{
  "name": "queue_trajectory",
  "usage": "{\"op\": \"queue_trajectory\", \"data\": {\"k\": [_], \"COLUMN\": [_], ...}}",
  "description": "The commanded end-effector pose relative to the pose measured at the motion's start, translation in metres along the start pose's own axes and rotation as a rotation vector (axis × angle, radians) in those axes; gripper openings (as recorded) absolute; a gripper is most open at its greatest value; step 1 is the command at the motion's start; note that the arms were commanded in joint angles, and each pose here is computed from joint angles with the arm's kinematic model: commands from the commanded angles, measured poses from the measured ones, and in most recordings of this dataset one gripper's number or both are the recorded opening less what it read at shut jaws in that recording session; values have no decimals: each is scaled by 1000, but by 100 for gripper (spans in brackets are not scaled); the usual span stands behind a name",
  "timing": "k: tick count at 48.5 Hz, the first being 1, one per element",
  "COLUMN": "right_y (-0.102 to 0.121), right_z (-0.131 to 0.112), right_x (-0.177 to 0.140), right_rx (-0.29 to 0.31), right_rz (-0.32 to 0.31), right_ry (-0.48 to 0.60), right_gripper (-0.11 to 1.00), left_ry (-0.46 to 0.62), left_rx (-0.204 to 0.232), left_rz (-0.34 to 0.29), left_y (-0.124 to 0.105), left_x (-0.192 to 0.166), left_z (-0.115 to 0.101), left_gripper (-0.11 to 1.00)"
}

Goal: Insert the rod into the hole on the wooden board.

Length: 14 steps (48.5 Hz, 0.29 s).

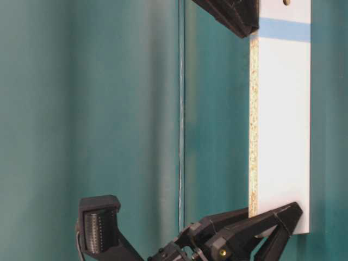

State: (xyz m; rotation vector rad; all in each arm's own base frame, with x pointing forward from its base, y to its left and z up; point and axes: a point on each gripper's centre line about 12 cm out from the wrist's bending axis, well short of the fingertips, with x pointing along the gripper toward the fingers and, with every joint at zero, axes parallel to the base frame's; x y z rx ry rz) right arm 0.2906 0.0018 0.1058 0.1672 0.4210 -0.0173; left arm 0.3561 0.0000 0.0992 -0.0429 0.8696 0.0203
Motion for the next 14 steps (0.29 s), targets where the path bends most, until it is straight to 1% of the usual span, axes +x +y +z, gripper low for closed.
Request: {"op": "queue_trajectory", "data": {"k": [1,6,14], "right_y": [3,4,5], "right_z": [9,18,22], "right_x": [0,-4,-10], "right_rx": [7,8,7], "right_rz": [4,5,-3], "right_ry": [-23,-38,13], "right_gripper": [10,10,11], "left_ry": [-54,-64,-71], "left_rx": [5,4,4], "left_rz": [0,-1,0], "left_y": [0,0,1], "left_x": [-10,-13,-14], "left_z": [15,18,19], "left_gripper": [40,41,42]}}
